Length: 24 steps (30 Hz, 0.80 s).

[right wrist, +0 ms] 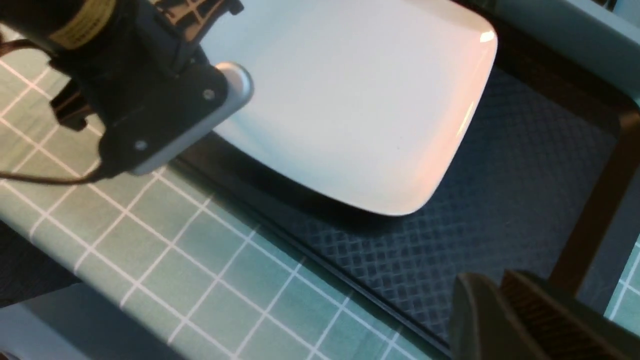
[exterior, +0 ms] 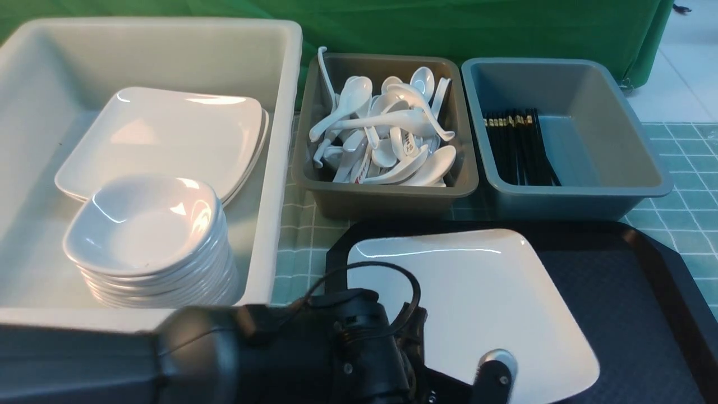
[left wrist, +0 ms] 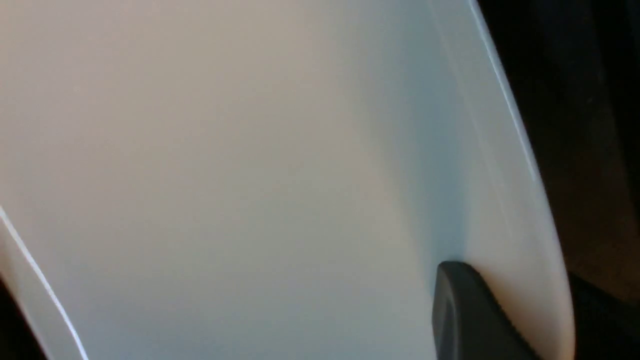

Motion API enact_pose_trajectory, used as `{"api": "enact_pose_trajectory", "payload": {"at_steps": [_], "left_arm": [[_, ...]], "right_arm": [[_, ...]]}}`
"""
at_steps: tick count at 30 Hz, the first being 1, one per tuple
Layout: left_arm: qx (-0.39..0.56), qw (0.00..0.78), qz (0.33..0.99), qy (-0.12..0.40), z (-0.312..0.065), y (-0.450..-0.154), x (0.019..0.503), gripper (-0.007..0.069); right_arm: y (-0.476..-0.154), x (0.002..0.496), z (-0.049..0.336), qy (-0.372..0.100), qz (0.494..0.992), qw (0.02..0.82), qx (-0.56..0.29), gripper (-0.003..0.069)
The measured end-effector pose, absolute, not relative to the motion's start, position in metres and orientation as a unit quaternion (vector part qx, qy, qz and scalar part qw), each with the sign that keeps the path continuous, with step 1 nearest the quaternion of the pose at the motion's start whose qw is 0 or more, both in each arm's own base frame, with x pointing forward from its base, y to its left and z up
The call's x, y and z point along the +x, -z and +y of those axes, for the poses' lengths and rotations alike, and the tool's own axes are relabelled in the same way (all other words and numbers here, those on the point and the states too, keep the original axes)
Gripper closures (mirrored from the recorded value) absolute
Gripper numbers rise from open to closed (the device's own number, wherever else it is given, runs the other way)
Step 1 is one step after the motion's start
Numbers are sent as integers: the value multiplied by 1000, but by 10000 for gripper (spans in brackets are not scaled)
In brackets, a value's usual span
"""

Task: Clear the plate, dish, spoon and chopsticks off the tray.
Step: Use the left arm to grab a plate from the dinner plate, then use the left arm to put the plate into the large storage box on the left

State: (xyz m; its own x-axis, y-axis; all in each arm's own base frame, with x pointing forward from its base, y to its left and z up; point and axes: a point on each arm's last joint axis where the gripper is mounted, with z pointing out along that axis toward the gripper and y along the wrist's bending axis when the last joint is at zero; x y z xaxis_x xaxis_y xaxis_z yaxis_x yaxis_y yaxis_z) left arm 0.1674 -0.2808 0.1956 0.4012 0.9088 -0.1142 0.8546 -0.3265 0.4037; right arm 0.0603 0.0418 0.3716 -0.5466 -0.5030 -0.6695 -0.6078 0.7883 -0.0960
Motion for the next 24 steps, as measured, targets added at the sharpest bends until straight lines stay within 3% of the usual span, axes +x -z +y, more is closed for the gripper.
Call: {"api": "enact_pose_trajectory", "payload": {"at_steps": [4,10,19,24], "left_arm": [[790,274,548,-32,-282,-243,146,592],[760,337,555,1,-271,-289,135,599],[751,369,548,0,-257,-312,130,593],[737,416,532,-16,-245,-342,129,592]], "right_arm": [[-372,61,42,-76,874,359,-317,553],[-373,61,43,-78,873,362,-317,549],[-375,63,41,-67,872,372,-312,540],[-389,64,39,-76,860,407,-297,538]]}}
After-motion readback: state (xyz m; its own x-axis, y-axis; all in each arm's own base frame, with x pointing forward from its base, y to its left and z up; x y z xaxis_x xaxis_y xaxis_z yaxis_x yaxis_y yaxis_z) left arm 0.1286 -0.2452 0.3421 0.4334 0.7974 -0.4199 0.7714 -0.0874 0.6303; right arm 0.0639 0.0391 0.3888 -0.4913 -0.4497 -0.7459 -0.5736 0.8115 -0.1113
